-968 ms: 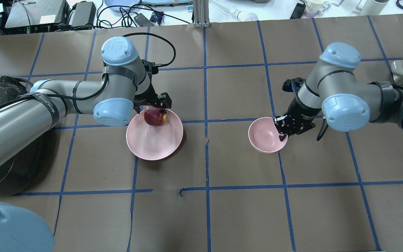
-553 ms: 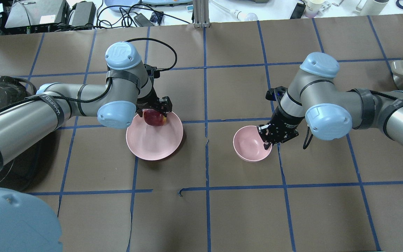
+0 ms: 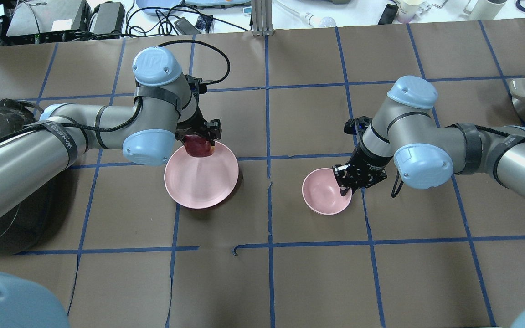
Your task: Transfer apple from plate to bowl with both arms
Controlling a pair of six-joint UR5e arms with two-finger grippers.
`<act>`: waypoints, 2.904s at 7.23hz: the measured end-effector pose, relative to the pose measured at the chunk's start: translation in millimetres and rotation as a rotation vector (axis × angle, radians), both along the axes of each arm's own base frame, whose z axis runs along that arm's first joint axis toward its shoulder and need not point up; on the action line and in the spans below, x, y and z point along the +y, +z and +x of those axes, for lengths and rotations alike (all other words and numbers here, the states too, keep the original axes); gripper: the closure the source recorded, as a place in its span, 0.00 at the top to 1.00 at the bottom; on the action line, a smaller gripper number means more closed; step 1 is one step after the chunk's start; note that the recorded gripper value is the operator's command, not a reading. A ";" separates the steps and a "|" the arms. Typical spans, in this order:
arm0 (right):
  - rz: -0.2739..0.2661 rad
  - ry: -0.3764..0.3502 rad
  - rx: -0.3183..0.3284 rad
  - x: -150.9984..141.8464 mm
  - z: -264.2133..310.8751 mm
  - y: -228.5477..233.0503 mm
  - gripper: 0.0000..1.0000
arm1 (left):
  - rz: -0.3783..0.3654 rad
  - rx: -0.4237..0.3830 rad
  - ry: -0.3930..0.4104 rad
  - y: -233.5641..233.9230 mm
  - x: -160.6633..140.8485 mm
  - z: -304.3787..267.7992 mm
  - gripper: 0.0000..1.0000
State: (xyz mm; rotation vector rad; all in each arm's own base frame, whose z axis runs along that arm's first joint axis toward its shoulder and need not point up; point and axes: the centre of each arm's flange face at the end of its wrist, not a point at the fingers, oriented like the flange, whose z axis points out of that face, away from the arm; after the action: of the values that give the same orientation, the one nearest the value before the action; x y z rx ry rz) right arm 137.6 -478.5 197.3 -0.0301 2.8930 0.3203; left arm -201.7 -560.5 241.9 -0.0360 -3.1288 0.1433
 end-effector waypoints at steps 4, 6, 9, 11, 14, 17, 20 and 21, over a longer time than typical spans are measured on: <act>-0.119 -0.095 0.059 -38.3 -10.1 103.9 1.00 | -0.060 0.044 0.084 62.0 26.0 -86.7 0.40; -0.198 -0.109 0.201 -61.0 -36.6 153.9 1.00 | -0.066 0.064 0.104 66.2 59.3 -146.4 0.40; -0.213 -0.222 0.271 -74.8 -105.7 171.2 1.00 | -0.075 0.044 0.117 60.2 102.3 -210.7 0.41; -0.202 -0.287 0.276 -75.4 -146.5 170.5 1.00 | -0.093 0.014 0.099 54.0 116.9 -246.0 0.42; -0.197 -0.301 0.280 -74.5 -156.6 168.9 1.00 | -0.086 -0.007 0.135 29.0 119.6 -280.6 0.48; -0.194 -0.298 0.292 -74.0 -158.3 168.6 1.00 | -0.090 -0.047 0.131 4.6 129.3 -299.4 0.48; -0.196 -0.297 0.294 -74.1 -158.6 168.8 1.00 | -0.085 -0.049 0.138 -2.6 134.2 -306.9 0.51; -0.196 -0.296 0.295 -74.1 -158.6 168.8 1.00 | -0.084 -0.049 0.137 -3.4 135.6 -308.5 0.51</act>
State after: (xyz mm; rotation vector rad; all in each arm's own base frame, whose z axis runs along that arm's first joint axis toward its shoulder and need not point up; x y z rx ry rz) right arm -21.0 -552.6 366.1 0.4438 3.1443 -0.0156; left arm -510.2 -424.9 238.5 0.1773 -3.1709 0.2795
